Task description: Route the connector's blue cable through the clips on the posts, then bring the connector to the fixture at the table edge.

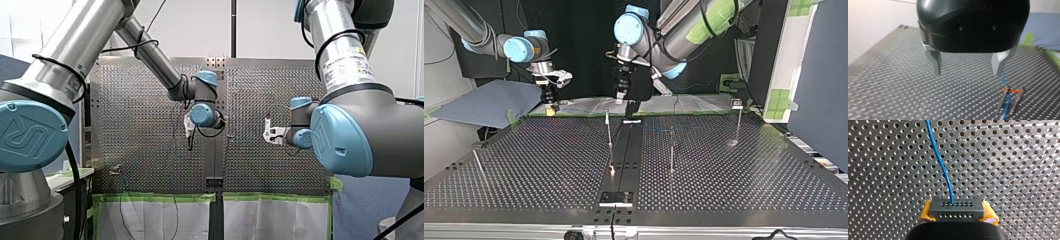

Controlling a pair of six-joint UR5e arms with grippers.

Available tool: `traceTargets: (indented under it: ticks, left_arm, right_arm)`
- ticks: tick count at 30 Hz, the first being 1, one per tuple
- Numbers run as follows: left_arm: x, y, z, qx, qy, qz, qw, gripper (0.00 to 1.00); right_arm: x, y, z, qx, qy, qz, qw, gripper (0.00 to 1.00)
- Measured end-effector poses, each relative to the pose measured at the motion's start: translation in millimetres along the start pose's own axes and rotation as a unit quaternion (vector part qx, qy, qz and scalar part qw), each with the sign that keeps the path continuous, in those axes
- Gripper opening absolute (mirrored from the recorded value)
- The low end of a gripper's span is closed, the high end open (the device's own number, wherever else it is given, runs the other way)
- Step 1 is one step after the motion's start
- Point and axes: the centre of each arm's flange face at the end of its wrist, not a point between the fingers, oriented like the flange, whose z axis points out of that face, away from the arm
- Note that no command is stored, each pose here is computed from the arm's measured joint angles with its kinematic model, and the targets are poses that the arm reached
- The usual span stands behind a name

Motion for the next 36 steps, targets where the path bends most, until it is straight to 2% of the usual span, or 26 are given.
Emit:
traceTargets:
  ticks: [6, 12, 18, 27, 36]
  left_arm:
    - [-13, 9.5, -11, -0.012, -0.023, -0.02, 0.9994, 1.0]
    - [-24, 13.0, -25, -0.011, -0.044, -0.035, 0.9984, 1.0]
    - [-36, 19.0, -40, -0.007, -0.068, -0.052, 0.9964, 1.0]
    - [-53, 29.5, -62, -0.002, -0.102, -0.083, 0.9913, 1.0]
    - [-69, 39.7, -89, 0.006, -0.14, -0.104, 0.9847, 1.0]
  right_arm:
    - [0, 0.2, -0.4, -0.001, -0.002, 0.001, 1.0, 0.0]
    - [0, 0.4, -0.5, -0.001, -0.002, 0.0022, 1.0, 0.0]
    - [0, 0.6, -0.5, -0.001, -0.003, 0.0032, 1.0, 0.0]
    - [0, 0.7, -0.5, -0.002, -0.003, 0.0041, 1.0, 0.0]
    - [0, 0.7, -0.5, -0.002, -0.003, 0.0041, 1.0, 0.0]
